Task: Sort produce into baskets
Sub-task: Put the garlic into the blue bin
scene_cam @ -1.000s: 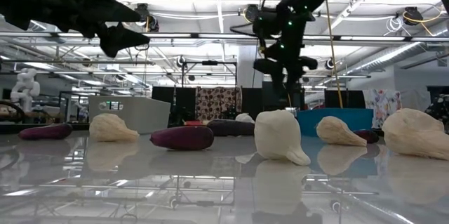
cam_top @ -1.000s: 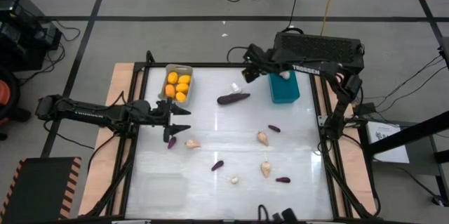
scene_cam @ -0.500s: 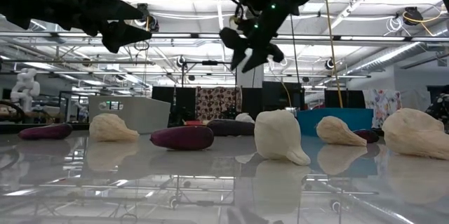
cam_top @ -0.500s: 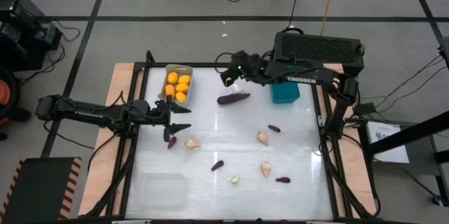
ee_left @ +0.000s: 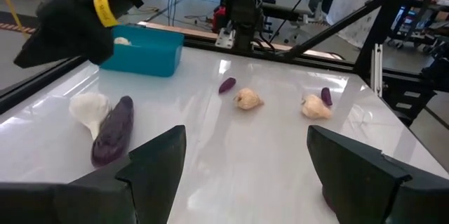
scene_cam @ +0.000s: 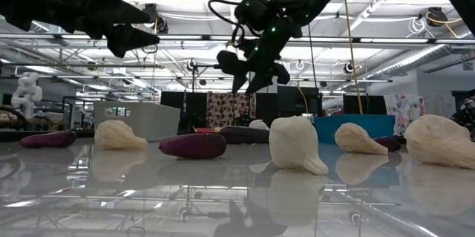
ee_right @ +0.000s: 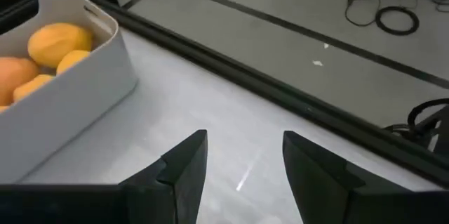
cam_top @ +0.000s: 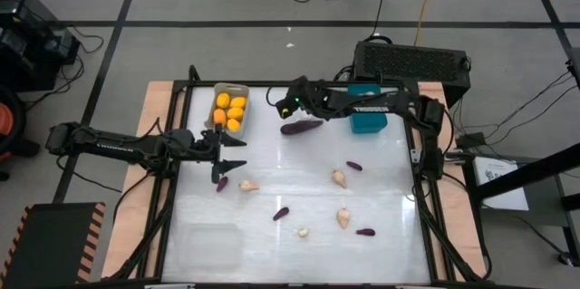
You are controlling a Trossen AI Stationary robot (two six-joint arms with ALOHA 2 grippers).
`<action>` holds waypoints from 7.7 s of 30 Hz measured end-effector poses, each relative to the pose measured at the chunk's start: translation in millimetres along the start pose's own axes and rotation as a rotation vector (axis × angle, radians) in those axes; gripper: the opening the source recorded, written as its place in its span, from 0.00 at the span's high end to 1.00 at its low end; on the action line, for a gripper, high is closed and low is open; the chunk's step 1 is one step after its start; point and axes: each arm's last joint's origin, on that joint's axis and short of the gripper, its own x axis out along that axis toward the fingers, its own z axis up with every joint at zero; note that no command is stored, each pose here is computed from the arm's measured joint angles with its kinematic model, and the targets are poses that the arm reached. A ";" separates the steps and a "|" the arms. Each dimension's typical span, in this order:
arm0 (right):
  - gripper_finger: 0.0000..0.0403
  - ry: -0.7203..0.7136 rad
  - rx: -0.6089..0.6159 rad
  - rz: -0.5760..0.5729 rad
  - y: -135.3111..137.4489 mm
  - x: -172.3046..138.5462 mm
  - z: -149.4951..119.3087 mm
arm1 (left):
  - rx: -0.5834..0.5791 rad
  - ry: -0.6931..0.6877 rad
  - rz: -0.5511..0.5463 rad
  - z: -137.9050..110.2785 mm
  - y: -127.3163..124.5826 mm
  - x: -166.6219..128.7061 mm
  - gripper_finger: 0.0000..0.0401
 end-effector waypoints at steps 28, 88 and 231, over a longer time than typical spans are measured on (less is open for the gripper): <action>0.12 0.203 0.073 -0.044 -15.0 32.2 -29.2 | 0.011 0.110 0.015 -10.7 1.6 -0.6 0.24; 0.60 0.700 -0.071 -0.412 -164.3 -36.6 19.0 | 0.031 0.173 0.019 -16.6 2.5 -1.5 0.24; 0.63 0.539 -0.263 -0.397 81.3 -185.2 -110.6 | 0.164 -0.038 -0.109 18.1 -5.3 0.0 0.24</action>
